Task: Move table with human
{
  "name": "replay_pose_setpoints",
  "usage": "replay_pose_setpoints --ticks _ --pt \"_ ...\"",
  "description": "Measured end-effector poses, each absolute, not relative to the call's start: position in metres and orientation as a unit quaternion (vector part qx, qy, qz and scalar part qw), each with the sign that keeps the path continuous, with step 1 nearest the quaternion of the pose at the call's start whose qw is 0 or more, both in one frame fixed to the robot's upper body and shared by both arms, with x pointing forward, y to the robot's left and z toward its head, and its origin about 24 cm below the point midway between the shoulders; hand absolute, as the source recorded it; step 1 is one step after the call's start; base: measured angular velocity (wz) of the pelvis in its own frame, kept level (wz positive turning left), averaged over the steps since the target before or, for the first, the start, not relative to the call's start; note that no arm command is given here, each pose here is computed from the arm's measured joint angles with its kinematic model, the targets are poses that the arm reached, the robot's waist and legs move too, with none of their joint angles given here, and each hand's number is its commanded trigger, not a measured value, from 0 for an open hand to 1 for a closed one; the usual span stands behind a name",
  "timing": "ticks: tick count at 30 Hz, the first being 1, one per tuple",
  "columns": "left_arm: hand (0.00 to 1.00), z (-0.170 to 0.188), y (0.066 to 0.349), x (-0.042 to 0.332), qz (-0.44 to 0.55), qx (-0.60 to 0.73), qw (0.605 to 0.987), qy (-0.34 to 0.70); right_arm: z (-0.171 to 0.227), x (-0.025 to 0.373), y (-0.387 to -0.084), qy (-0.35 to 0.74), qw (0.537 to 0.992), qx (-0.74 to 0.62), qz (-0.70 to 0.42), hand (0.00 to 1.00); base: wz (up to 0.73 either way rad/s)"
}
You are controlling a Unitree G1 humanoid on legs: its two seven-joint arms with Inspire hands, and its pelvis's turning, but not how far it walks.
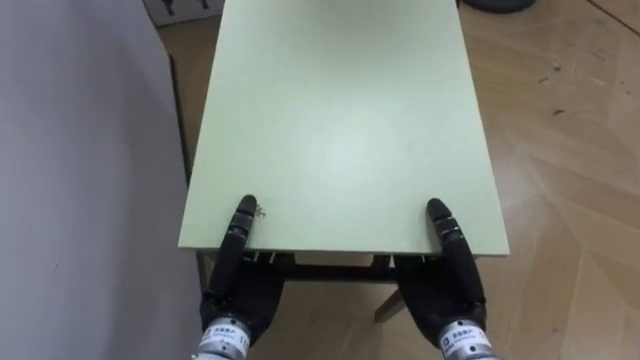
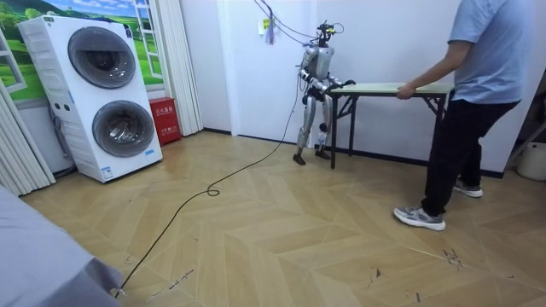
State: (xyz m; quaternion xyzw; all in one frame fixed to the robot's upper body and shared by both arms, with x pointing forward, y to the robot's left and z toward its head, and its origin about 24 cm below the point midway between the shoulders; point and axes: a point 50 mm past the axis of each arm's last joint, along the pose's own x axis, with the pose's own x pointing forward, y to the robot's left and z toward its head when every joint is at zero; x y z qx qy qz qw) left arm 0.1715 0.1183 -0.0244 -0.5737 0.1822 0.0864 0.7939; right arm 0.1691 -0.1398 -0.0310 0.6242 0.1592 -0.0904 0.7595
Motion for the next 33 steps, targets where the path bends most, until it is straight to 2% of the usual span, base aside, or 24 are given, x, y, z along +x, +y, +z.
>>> replay_pose_setpoints --ticks 4,11,18,24,27,33 --pt "1.00 -0.025 0.118 0.171 0.086 -0.579 0.790 0.185 -0.031 0.169 -0.141 0.160 0.760 0.624 -0.092 1.00 1.03" --pt "1.00 -0.024 0.118 0.172 0.083 -0.576 0.791 0.188 -0.032 0.168 -0.141 0.160 0.759 0.624 -0.093 1.00 0.60" --pt "1.00 -0.027 0.114 0.172 0.087 -0.579 0.786 0.196 -0.032 0.169 -0.142 0.163 0.762 0.619 -0.097 1.00 0.08" --pt "1.00 -0.035 0.102 0.168 0.086 -0.583 0.777 0.219 -0.034 0.167 -0.155 0.167 0.772 0.604 -0.108 1.00 0.16" --pt "1.00 -0.039 0.102 0.170 0.086 -0.575 0.781 0.228 -0.040 0.165 -0.154 0.173 0.767 0.606 -0.121 1.00 0.50" --pt "1.00 -0.050 0.105 0.172 0.095 -0.560 0.785 0.246 -0.053 0.161 -0.154 0.179 0.765 0.603 -0.134 1.00 -0.01"
